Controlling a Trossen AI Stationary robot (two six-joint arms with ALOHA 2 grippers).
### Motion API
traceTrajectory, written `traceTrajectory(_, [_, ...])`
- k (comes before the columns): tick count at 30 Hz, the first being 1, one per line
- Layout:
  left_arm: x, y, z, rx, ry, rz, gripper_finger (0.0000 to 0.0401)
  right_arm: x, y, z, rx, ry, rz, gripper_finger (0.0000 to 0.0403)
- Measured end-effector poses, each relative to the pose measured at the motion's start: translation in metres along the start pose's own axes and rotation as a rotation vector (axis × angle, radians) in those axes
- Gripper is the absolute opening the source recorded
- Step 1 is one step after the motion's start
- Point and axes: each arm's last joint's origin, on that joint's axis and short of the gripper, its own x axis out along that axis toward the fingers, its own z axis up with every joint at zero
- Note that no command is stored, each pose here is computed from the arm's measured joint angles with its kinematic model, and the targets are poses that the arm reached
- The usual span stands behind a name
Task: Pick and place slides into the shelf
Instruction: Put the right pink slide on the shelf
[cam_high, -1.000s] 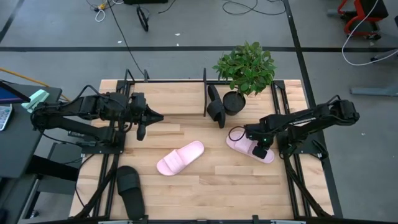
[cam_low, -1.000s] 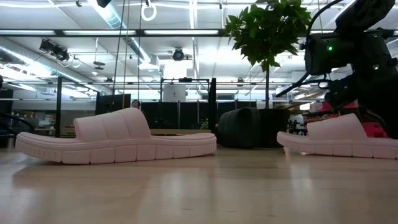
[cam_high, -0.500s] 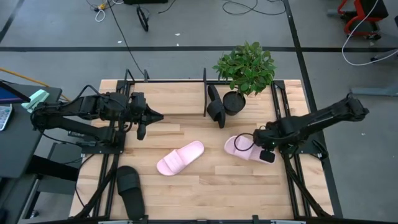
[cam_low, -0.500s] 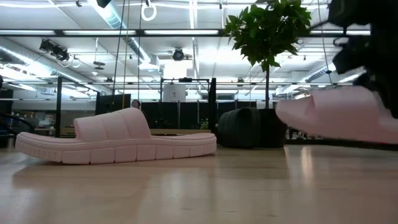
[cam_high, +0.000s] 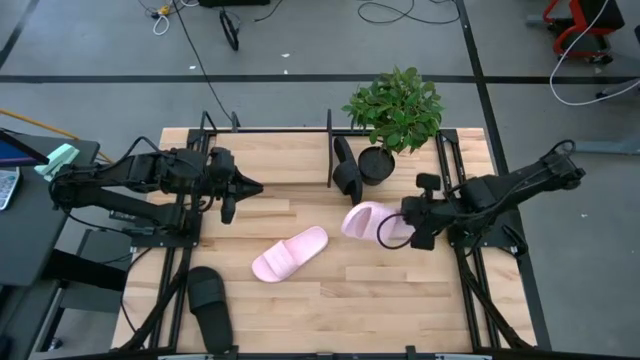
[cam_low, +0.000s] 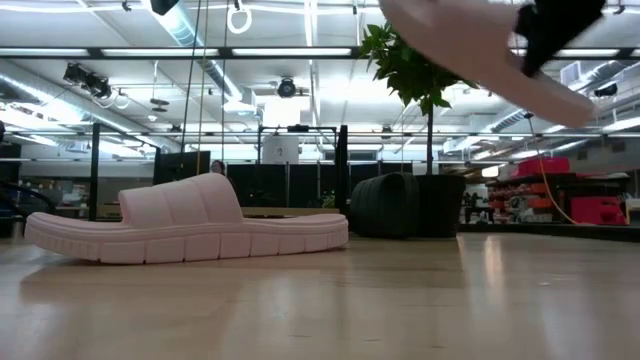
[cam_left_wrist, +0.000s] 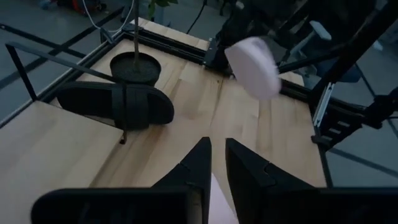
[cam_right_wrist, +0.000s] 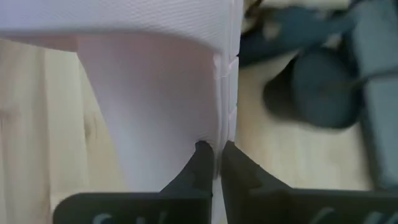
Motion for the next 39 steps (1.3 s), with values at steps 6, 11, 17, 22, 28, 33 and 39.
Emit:
traceTrajectory(6, [0.0, 0.0, 0.0, -0.082, -0.001, 0.0, 0.0071, -0.024, -0.005, 0.044, -0.092, -0.067, -0.078, 0.0012])
traceTrajectory(11, [0.0, -0.001, 0.002, -0.173, -0.016, -0.008, 0.0096, -0.028, -0.011, 0.076, -0.16, -0.059, -0.14, 0.0011])
traceTrajectory(17, [0.0, -0.001, 0.001, -0.255, -0.007, -0.021, 0.0139, -0.026, -0.018, 0.101, -0.315, 0.018, -0.175, 0.0011])
traceTrajectory(22, [0.0, -0.003, 0.001, -0.302, 0.025, -0.077, 0.018, -0.016, -0.019, 0.118, -0.485, 0.078, -0.184, 0.0009])
traceTrajectory(28, [0.0, -0.004, 0.0, -0.359, 0.053, -0.115, 0.0218, -0.005, -0.013, 0.139, -0.625, 0.069, -0.191, 0.0009])
traceTrajectory(33, [0.0, -0.005, 0.0, -0.391, 0.077, -0.149, 0.0235, -0.002, -0.007, 0.161, -0.698, -0.033, -0.233, 0.0009])
traceTrajectory(39, [-0.001, -0.006, -0.001, -0.484, 0.119, -0.194, 0.0244, 0.002, -0.007, 0.182, -0.787, -0.145, -0.308, 0.0009])
